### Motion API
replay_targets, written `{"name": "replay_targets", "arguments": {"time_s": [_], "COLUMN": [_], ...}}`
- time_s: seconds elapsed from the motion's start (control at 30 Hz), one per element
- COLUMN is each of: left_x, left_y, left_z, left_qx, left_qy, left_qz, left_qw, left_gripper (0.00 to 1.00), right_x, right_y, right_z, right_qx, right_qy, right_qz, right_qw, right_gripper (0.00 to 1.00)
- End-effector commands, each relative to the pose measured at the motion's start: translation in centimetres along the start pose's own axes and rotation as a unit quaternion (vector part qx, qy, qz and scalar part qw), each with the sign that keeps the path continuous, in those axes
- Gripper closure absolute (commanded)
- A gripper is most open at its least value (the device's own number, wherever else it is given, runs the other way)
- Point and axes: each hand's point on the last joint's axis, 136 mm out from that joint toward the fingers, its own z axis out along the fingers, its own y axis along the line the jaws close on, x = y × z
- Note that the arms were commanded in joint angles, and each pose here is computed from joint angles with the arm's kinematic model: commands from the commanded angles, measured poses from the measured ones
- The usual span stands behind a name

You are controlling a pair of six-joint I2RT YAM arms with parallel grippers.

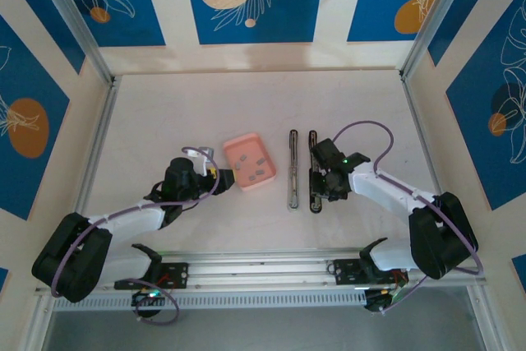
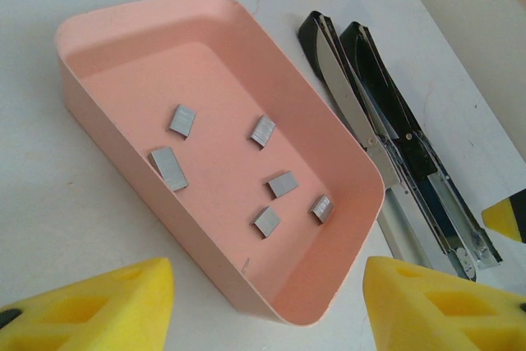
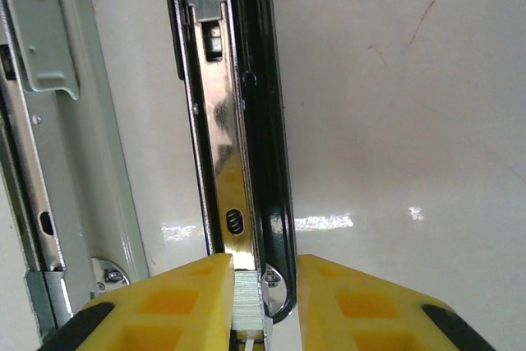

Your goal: Load the staples into the stapler

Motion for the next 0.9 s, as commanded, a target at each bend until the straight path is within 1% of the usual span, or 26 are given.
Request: {"name": "replay_targets", "arguments": {"time_s": [0.0, 0.5, 0.7, 0.87], "left_x": [-1.4, -1.3, -1.3, -1.3], "left_y": [-1.2, -1.2, -1.2, -1.2], "left_z": [0.0, 0.0, 0.0, -0.1], "left_qx": [0.015, 0.014, 0.015, 0.015], "left_qy": [-0.019, -0.018, -0.018, -0.019], "left_qz": [0.019, 0.018, 0.018, 0.019], "left_qw": [1.000, 1.000, 1.000, 1.000], "left_gripper": [0.38, 0.38, 0.38, 0.38], "right_x": [0.7, 2.2, 2.7, 2.5], "right_y": [0.0, -0.9, -0.8, -0.5], "right_z": [0.7, 1.6, 1.4, 0.6], "right_qx": [-0.005, 0.015, 0.017, 0.025], "right_qy": [0.019, 0.050, 0.056, 0.049], "right_qz": [0.006, 0.018, 0.015, 0.003], "right_qw": [1.000, 0.998, 0.998, 0.998], "right_gripper": [0.73, 0.75, 0.75, 0.75]}}
